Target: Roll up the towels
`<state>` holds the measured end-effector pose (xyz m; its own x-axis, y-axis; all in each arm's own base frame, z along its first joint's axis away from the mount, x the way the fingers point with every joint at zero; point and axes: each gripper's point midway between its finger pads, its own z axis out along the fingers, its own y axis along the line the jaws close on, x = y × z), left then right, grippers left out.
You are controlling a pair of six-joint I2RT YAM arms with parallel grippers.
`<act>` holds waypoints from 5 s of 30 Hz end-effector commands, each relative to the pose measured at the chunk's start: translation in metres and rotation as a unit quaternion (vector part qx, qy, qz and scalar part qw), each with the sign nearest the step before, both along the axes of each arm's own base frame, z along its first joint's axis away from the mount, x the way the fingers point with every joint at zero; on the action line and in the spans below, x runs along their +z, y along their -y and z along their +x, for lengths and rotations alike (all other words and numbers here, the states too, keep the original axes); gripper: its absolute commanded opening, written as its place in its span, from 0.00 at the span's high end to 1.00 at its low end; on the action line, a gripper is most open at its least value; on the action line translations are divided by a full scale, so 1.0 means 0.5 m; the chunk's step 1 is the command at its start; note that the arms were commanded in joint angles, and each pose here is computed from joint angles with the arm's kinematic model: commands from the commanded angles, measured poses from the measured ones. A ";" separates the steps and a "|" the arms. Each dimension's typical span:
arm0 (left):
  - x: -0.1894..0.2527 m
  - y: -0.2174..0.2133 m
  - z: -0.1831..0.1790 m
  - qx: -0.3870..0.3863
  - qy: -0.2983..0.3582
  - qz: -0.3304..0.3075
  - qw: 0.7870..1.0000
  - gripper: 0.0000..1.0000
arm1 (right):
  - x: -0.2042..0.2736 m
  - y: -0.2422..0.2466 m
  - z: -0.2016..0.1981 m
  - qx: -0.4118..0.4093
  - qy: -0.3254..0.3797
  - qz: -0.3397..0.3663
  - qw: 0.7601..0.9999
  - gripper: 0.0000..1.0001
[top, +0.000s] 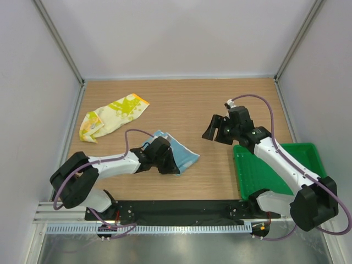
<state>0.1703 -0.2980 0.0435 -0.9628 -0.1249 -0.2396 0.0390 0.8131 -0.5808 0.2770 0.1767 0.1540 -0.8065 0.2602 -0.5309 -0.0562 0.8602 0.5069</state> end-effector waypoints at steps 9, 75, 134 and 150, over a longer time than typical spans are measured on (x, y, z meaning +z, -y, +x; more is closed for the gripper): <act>0.117 0.015 0.025 0.037 0.001 -0.089 0.995 1.00 | 0.052 -0.082 -0.037 0.110 0.042 0.102 0.988 0.32; -0.026 -0.125 0.035 0.049 -0.073 0.089 0.992 0.81 | -0.253 -0.254 -0.040 0.174 -0.065 0.097 0.978 0.59; -0.090 -0.049 -0.006 -0.219 0.187 0.291 0.912 0.56 | -0.211 -0.259 -0.037 0.188 -0.067 0.081 0.976 0.60; -0.060 -0.005 -0.015 -0.218 0.175 0.237 0.930 0.95 | -0.225 -0.190 0.014 0.151 -0.072 0.060 0.984 0.60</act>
